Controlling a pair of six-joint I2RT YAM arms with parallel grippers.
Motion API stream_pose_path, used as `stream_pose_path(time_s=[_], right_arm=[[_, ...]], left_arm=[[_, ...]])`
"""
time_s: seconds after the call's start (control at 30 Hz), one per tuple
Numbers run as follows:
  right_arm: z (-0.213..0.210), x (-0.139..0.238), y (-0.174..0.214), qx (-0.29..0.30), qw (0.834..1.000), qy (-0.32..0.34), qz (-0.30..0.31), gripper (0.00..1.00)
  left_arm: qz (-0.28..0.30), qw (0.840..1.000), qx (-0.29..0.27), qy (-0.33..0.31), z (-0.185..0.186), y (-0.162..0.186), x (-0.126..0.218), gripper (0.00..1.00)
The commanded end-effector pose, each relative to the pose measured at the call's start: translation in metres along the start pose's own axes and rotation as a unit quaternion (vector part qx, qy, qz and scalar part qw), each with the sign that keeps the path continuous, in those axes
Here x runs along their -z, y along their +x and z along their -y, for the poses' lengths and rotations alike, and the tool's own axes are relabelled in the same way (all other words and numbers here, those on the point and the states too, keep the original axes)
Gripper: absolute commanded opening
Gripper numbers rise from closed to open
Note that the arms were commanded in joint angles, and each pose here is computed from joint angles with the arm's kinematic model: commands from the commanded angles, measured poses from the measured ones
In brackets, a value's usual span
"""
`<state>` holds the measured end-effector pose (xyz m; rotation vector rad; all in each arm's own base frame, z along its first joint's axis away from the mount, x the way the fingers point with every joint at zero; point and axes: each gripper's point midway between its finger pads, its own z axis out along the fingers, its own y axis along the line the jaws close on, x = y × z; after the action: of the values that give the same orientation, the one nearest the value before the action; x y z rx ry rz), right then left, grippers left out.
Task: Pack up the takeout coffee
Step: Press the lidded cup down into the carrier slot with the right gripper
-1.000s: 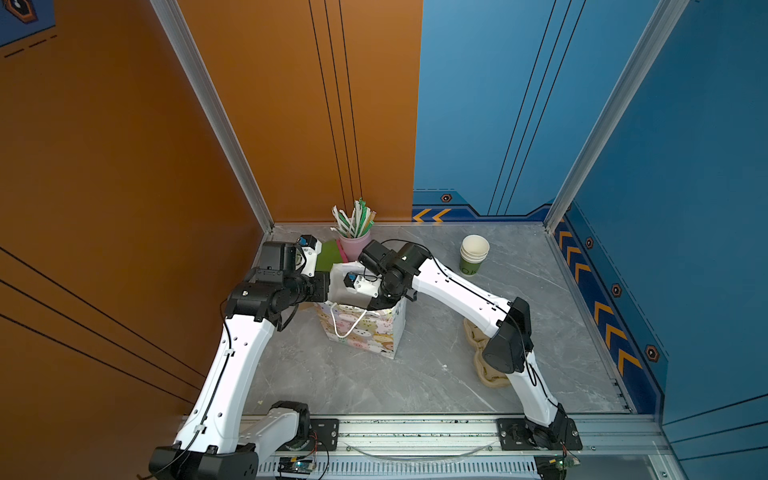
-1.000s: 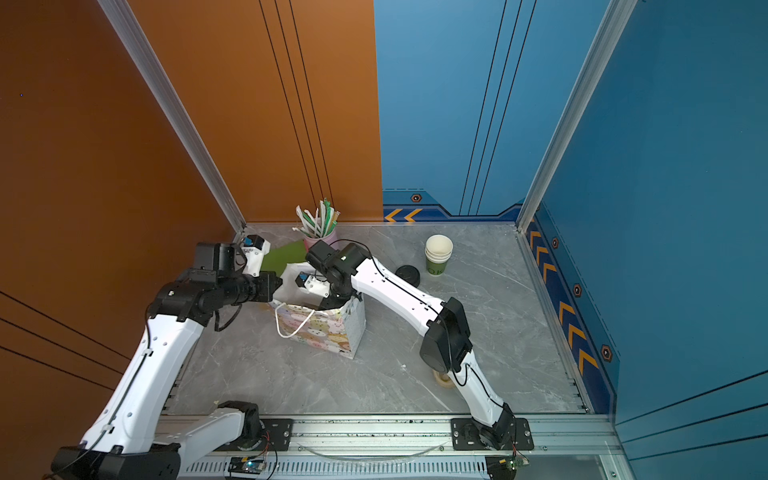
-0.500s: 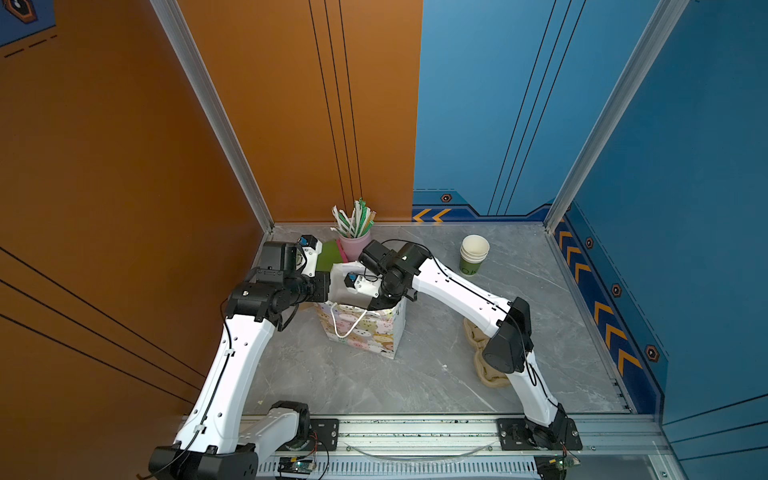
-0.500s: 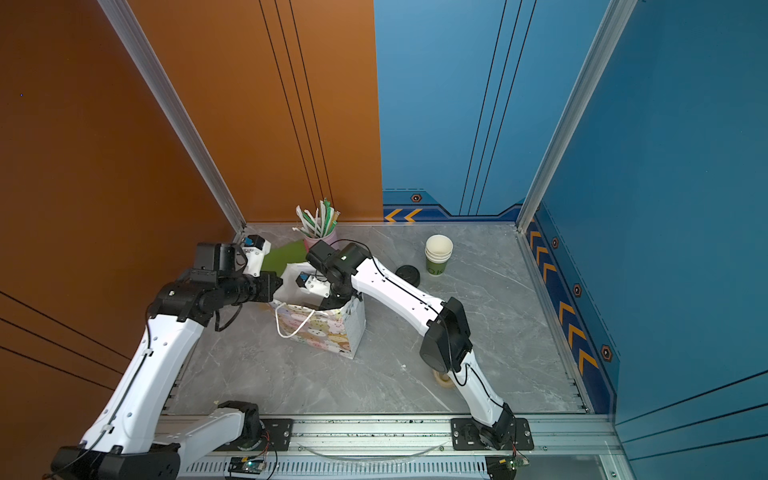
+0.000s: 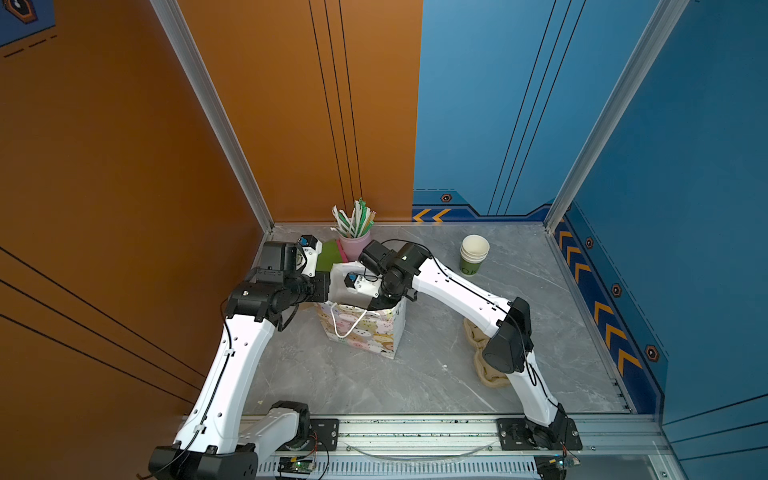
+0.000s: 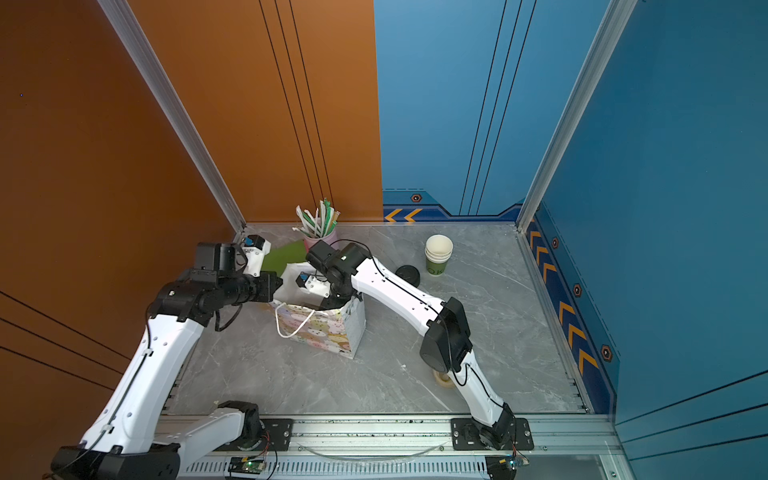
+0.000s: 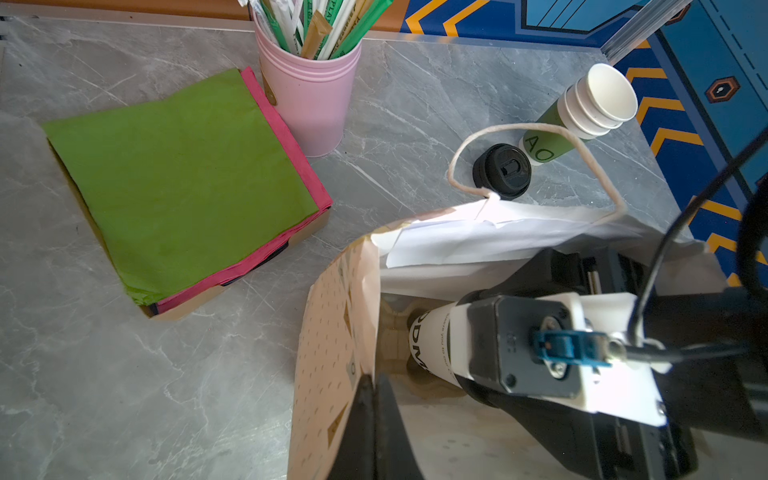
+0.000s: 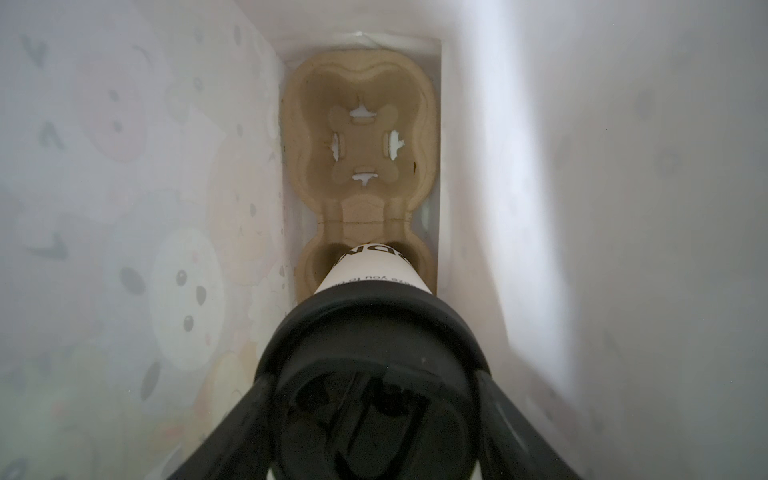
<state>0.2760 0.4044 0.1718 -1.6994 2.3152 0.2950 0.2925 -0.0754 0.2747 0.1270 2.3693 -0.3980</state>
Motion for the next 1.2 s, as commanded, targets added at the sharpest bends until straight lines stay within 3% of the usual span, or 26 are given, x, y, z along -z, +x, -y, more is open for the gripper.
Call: stream_pose_path(time_s=[0.0, 0.87, 1.17], right_arm=[[0.000, -0.010, 0.013, -0.003, 0.999, -0.011, -0.032, 0.59], [-0.004, -0.001, 0.009, 0.000, 1.000, -0.013, -0.020, 0.64], [-0.004, 0.004, 0.008, 0.000, 1.000, -0.011, -0.015, 0.71]], left_arm=[[0.010, 1.000, -0.002, 0.000, 0.002, -0.003, 0.001, 0.00], [0.005, 1.000, -0.004, 0.005, 0.004, -0.001, -0.001, 0.00], [0.003, 1.000, -0.004, 0.005, 0.005, -0.001, -0.003, 0.00]])
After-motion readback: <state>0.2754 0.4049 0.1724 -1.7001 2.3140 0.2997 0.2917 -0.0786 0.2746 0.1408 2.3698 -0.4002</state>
